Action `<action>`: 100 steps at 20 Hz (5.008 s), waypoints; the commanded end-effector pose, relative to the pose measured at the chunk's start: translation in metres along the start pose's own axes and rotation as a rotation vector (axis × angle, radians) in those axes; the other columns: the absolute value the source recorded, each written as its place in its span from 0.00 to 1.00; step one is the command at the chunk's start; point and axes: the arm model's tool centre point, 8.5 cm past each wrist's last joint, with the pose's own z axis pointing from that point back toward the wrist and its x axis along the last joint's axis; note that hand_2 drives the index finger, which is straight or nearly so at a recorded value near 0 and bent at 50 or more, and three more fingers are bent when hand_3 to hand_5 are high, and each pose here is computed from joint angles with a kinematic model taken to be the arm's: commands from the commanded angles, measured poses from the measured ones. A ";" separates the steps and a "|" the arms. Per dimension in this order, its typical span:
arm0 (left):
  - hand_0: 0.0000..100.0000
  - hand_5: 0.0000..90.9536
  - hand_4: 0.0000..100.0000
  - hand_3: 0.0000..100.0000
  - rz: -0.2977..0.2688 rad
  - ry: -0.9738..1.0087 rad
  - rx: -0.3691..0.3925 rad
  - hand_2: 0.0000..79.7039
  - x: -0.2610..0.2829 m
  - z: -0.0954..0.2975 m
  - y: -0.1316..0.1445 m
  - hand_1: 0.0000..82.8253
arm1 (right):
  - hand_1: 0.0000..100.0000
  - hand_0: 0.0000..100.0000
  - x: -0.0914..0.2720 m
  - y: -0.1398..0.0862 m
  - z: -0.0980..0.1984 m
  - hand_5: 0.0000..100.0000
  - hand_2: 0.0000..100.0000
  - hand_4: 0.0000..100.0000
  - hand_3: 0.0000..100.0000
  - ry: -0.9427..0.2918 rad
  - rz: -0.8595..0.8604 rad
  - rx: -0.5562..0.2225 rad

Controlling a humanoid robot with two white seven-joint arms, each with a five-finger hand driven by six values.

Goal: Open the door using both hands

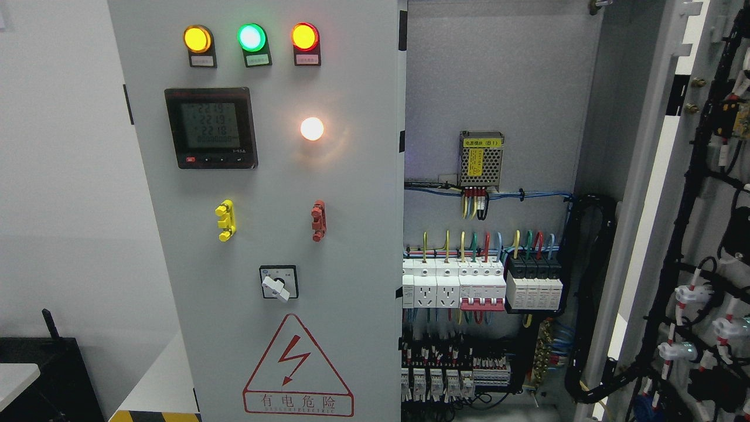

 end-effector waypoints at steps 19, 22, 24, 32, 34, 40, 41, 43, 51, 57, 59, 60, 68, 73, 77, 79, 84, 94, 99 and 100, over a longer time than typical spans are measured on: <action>0.00 0.00 0.00 0.00 0.008 0.035 -0.002 0.00 -0.001 -0.001 0.000 0.00 | 0.00 0.38 0.259 -0.022 -0.023 0.00 0.00 0.00 0.00 -0.926 0.017 -0.041; 0.00 0.00 0.00 0.00 0.002 0.031 -0.003 0.00 0.000 -0.001 0.000 0.00 | 0.00 0.38 0.288 -0.024 -0.036 0.00 0.00 0.00 0.00 -0.987 0.016 -0.049; 0.00 0.00 0.00 0.00 0.002 0.023 -0.002 0.00 0.002 -0.001 0.000 0.00 | 0.00 0.38 0.302 -0.026 -0.053 0.00 0.00 0.00 0.00 -0.916 0.003 -0.050; 0.00 0.00 0.00 0.00 0.001 0.018 -0.002 0.00 0.003 -0.002 0.000 0.00 | 0.00 0.38 0.358 -0.029 -0.089 0.00 0.00 0.00 0.00 -0.895 -0.003 -0.044; 0.00 0.00 0.00 0.00 0.001 0.018 -0.002 0.00 0.003 -0.002 0.000 0.00 | 0.00 0.38 0.370 -0.028 -0.096 0.00 0.00 0.00 0.00 -0.900 -0.032 -0.035; 0.00 0.00 0.00 0.00 0.002 0.018 -0.002 0.00 0.003 -0.002 0.000 0.00 | 0.00 0.38 0.394 -0.030 -0.114 0.00 0.00 0.00 0.00 -0.874 -0.030 -0.028; 0.00 0.00 0.00 0.00 0.001 0.018 -0.002 0.00 0.003 -0.002 0.000 0.00 | 0.00 0.38 0.398 -0.029 -0.116 0.00 0.00 0.00 0.00 -0.863 -0.038 -0.025; 0.00 0.00 0.00 0.00 0.001 0.018 -0.002 0.00 0.003 -0.002 0.000 0.00 | 0.00 0.38 0.405 -0.027 -0.123 0.00 0.00 0.00 0.00 -0.850 -0.044 -0.019; 0.00 0.00 0.00 0.00 0.001 0.018 -0.002 0.00 0.003 -0.002 0.000 0.00 | 0.00 0.38 0.433 -0.032 -0.149 0.00 0.00 0.00 0.00 -0.809 -0.011 -0.011; 0.00 0.00 0.00 0.00 0.001 0.018 -0.002 0.00 0.003 -0.002 0.000 0.00 | 0.00 0.38 0.446 -0.035 -0.165 0.00 0.00 0.00 0.00 -0.776 -0.013 -0.013; 0.00 0.00 0.00 0.00 0.002 0.018 -0.002 0.00 0.003 -0.002 0.000 0.00 | 0.00 0.38 0.449 -0.041 -0.171 0.00 0.00 0.00 0.00 -0.770 -0.015 -0.024; 0.00 0.00 0.00 0.00 0.001 0.018 -0.002 0.00 0.003 -0.002 0.000 0.00 | 0.00 0.38 0.451 -0.041 -0.173 0.00 0.00 0.00 0.00 -0.768 -0.012 -0.022; 0.00 0.00 0.00 0.00 0.002 0.016 -0.002 0.00 0.004 -0.002 0.000 0.00 | 0.00 0.38 0.448 -0.049 -0.203 0.00 0.00 0.00 0.00 -0.697 -0.039 0.010; 0.00 0.00 0.00 0.00 -0.001 0.017 -0.003 0.00 0.003 -0.002 0.000 0.00 | 0.00 0.38 0.452 -0.055 -0.211 0.00 0.00 0.00 0.00 -0.686 -0.044 0.008; 0.00 0.00 0.00 0.00 -0.006 0.034 -0.005 0.00 -0.001 -0.001 -0.001 0.00 | 0.00 0.38 0.459 -0.058 -0.215 0.00 0.00 0.00 0.00 -0.686 -0.035 0.007; 0.00 0.00 0.00 0.00 -0.008 0.038 -0.005 0.00 -0.001 -0.001 -0.001 0.00 | 0.00 0.38 0.463 -0.057 -0.214 0.00 0.00 0.00 0.00 -0.692 -0.029 0.021; 0.00 0.00 0.00 0.00 -0.018 0.037 0.009 0.00 0.003 -0.002 0.001 0.00 | 0.00 0.38 0.471 -0.057 -0.213 0.00 0.00 0.00 0.00 -0.704 -0.018 0.032; 0.00 0.00 0.00 0.00 -0.020 0.060 0.111 0.00 0.014 -0.005 0.005 0.00 | 0.00 0.38 0.481 -0.064 -0.216 0.00 0.00 0.00 0.00 -0.709 -0.021 0.032; 0.00 0.00 0.00 0.00 -0.027 0.056 0.102 0.00 0.015 -0.005 0.004 0.00 | 0.00 0.38 0.482 -0.063 -0.215 0.00 0.00 0.00 0.00 -0.714 -0.016 0.053; 0.00 0.00 0.00 0.00 -0.027 0.056 0.102 0.00 0.015 -0.005 0.004 0.00 | 0.00 0.38 0.483 -0.061 -0.215 0.00 0.00 0.00 0.00 -0.714 -0.006 0.078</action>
